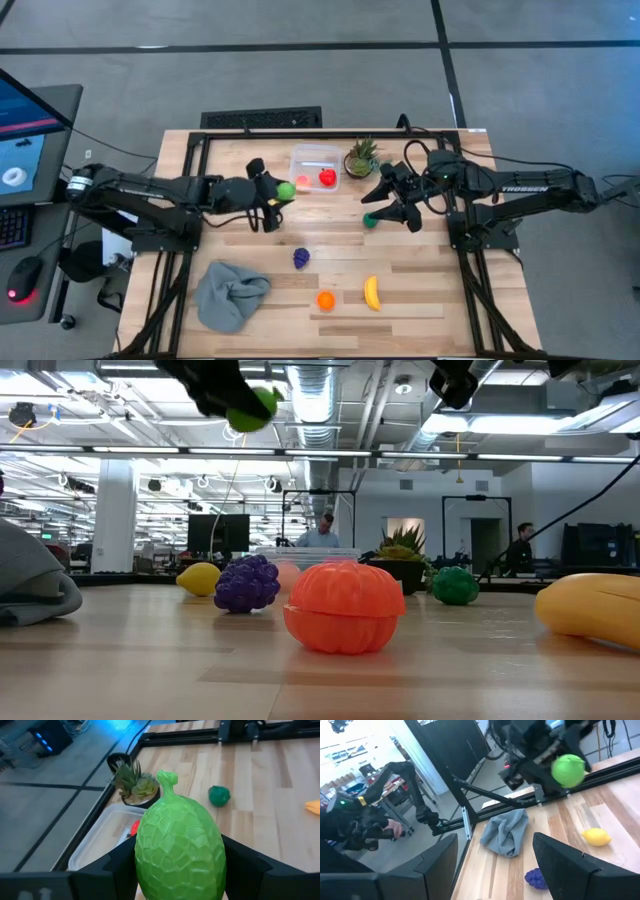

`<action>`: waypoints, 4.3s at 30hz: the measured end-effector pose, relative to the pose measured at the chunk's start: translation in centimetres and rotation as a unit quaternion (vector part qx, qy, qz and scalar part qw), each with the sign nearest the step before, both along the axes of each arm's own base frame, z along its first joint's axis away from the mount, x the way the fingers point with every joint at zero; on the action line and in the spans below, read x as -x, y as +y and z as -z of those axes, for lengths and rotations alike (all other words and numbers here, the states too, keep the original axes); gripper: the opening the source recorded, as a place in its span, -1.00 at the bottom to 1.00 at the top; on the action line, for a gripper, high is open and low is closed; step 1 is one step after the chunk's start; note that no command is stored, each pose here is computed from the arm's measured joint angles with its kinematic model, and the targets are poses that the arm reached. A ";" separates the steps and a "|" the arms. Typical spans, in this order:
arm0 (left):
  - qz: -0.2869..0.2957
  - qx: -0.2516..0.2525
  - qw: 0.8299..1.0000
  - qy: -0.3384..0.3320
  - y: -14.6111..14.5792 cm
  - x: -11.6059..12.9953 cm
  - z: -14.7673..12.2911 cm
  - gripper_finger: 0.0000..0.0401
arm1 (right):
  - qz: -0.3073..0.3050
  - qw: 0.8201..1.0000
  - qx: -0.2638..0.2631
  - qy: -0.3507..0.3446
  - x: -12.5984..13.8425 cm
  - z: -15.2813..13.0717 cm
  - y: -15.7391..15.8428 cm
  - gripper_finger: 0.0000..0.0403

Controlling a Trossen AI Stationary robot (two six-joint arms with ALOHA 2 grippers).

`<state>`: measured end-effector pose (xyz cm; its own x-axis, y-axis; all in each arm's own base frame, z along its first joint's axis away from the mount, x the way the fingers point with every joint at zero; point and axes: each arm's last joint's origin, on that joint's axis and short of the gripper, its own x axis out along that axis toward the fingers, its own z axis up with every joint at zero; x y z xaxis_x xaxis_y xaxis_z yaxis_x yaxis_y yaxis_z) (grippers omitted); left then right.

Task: Pick and placing Produce into tupperware
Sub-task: Put the green melon into the transparent container, then put the yellow lemon into the transparent container

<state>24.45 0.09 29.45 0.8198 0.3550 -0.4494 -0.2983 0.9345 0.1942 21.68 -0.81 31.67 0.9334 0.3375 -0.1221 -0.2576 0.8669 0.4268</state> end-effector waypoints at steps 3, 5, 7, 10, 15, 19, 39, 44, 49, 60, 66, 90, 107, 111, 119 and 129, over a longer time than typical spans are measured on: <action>0.005 0.007 1.000 0.004 2.1 -0.2 1.1 0.05 | 0.013 1.000 -0.002 -0.008 0.0 -0.2 -0.2 0.39; 0.007 0.010 1.000 -0.004 3.8 -0.1 1.3 0.05 | 0.022 1.000 -0.007 -0.015 -0.1 -0.3 -0.4 0.39; 0.001 0.015 1.000 -0.006 5.6 0.3 1.6 0.05 | 0.029 0.999 -0.007 -0.021 -0.1 -0.5 -0.5 0.39; -0.005 0.022 1.000 -0.013 8.2 0.9 1.7 0.05 | 0.044 0.999 -0.005 -0.023 -0.1 -0.5 -0.6 0.39; -0.001 0.038 0.999 -0.029 11.5 1.2 2.2 0.05 | 0.081 0.996 0.002 -0.026 -0.1 -0.5 -1.1 0.39; 0.016 0.063 0.998 -0.010 13.0 0.2 3.9 0.05 | 0.103 0.994 0.004 -0.031 -0.1 -0.6 -1.6 0.39; 0.013 0.147 0.982 0.118 18.2 -8.6 8.4 0.05 | 0.134 0.991 0.000 -0.022 0.1 -0.5 -2.9 0.39; -0.008 0.153 0.978 0.144 19.7 -9.5 8.2 0.05 | 0.135 0.991 0.000 -0.014 0.1 -0.3 -3.0 0.39; -0.020 0.154 0.972 0.177 21.0 -10.0 8.3 0.05 | 0.138 0.990 0.000 -0.011 0.2 -0.3 -3.1 0.39; -0.011 0.146 0.965 0.217 21.6 -10.3 9.3 0.05 | 0.151 0.988 0.000 -0.011 0.3 -0.3 -3.7 0.39; -0.008 0.168 0.958 0.232 21.9 -10.0 10.3 0.05 | 0.151 0.988 0.001 -0.011 0.3 -0.3 -3.7 0.39; 0.010 0.175 0.955 0.238 21.1 -11.2 11.7 0.27 | 0.151 0.988 -0.008 -0.011 0.3 -0.3 -3.7 0.39; 0.016 0.174 0.957 0.232 21.0 -11.0 10.9 0.31 | 0.151 0.988 -0.008 -0.009 0.3 -0.3 -3.7 0.39; 0.018 0.164 0.962 0.218 20.8 -10.7 9.4 0.31 | 0.151 0.988 -0.008 -0.009 0.3 -0.2 -3.7 0.39; 0.041 0.149 0.964 0.215 19.6 -8.8 5.5 0.31 | 0.150 0.989 -0.008 -0.005 0.3 -0.2 -3.6 0.39; 0.060 0.190 0.938 0.282 17.2 -5.0 2.4 0.31 | 0.148 0.989 -0.001 -0.005 0.3 -0.1 -3.6 0.39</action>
<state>29.49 17.33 27.02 0.4368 0.0013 -0.8996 -0.1353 0.9887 -0.0643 21.40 -4.44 31.82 0.9925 0.0492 -0.1121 0.0035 0.9038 0.4280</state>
